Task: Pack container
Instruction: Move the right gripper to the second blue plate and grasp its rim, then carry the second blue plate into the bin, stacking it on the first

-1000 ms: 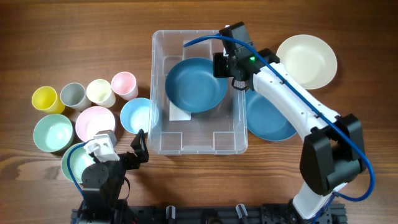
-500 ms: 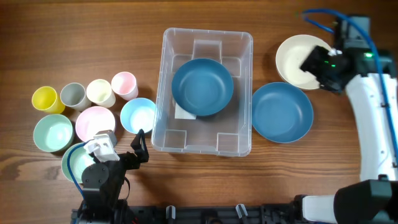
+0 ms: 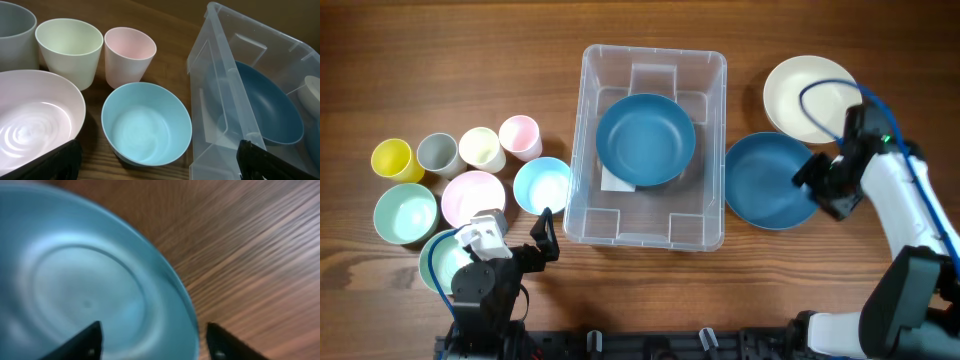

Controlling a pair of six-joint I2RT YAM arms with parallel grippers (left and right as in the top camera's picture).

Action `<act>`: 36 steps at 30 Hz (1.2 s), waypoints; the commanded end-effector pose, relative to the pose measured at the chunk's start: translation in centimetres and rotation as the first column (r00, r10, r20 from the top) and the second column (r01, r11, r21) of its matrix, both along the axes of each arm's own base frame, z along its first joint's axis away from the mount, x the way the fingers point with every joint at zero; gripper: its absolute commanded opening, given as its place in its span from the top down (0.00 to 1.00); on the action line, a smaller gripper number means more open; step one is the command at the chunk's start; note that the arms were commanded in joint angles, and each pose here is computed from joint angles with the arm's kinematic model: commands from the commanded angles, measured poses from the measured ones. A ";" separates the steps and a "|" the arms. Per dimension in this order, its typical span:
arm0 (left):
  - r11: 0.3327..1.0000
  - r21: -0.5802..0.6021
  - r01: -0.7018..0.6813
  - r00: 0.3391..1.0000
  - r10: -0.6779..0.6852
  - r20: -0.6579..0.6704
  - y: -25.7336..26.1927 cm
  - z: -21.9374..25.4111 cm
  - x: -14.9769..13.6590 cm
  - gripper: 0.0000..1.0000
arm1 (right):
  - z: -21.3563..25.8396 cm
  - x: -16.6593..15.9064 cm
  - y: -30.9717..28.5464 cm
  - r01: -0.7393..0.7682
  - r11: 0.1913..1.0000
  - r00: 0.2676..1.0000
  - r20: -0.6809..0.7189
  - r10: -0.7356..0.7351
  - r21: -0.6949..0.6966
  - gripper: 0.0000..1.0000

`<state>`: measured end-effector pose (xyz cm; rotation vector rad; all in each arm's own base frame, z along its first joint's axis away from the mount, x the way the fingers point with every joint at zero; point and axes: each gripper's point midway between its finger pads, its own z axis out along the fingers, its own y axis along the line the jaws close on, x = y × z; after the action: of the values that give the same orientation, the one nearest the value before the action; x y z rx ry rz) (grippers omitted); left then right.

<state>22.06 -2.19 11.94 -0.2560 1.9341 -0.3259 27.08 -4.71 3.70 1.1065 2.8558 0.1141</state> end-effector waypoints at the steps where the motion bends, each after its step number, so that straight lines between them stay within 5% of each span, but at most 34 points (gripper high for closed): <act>1: 1.000 0.015 0.023 1.000 -0.023 0.008 -0.3 0.1 0.0 0.00 | -2.8 -1.9 1.4 0.000 0.998 0.999 -0.032 0.003 0.067 0.50; 6: 1.000 0.015 0.023 1.000 -0.023 0.008 -0.3 0.1 0.0 0.00 | -3.8 -2.9 1.9 0.025 0.996 0.999 -0.049 -0.020 0.084 0.96; 12: 1.000 0.015 0.023 1.000 -0.023 0.008 -0.3 0.1 0.0 0.00 | -1.8 -3.1 2.0 0.022 0.996 1.000 -0.004 -0.022 0.083 0.96; 19: 1.000 0.014 0.023 1.000 -0.023 0.008 -0.3 0.1 0.0 0.00 | 5.9 -2.7 0.3 0.057 0.997 0.972 0.229 -0.044 -0.049 0.96; 26: 1.000 0.015 0.023 1.000 -0.023 0.008 -0.3 0.1 0.0 0.00 | 17.7 -1.1 -0.9 0.134 0.983 0.816 0.576 -0.039 -0.123 0.96; 32: 1.000 0.015 0.023 1.000 -0.023 0.008 -0.3 0.1 0.0 0.00 | 22.4 3.0 5.8 -0.209 0.978 0.643 0.754 0.137 0.000 0.96; 36: 1.000 0.015 0.023 1.000 -0.023 0.008 -0.3 0.1 0.0 0.00 | 20.2 5.6 11.4 -0.377 0.925 0.647 0.728 0.225 0.049 0.96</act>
<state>22.06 -2.19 11.94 -0.2560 1.9341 -0.3259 31.01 0.81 25.01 0.6022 2.1833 0.5141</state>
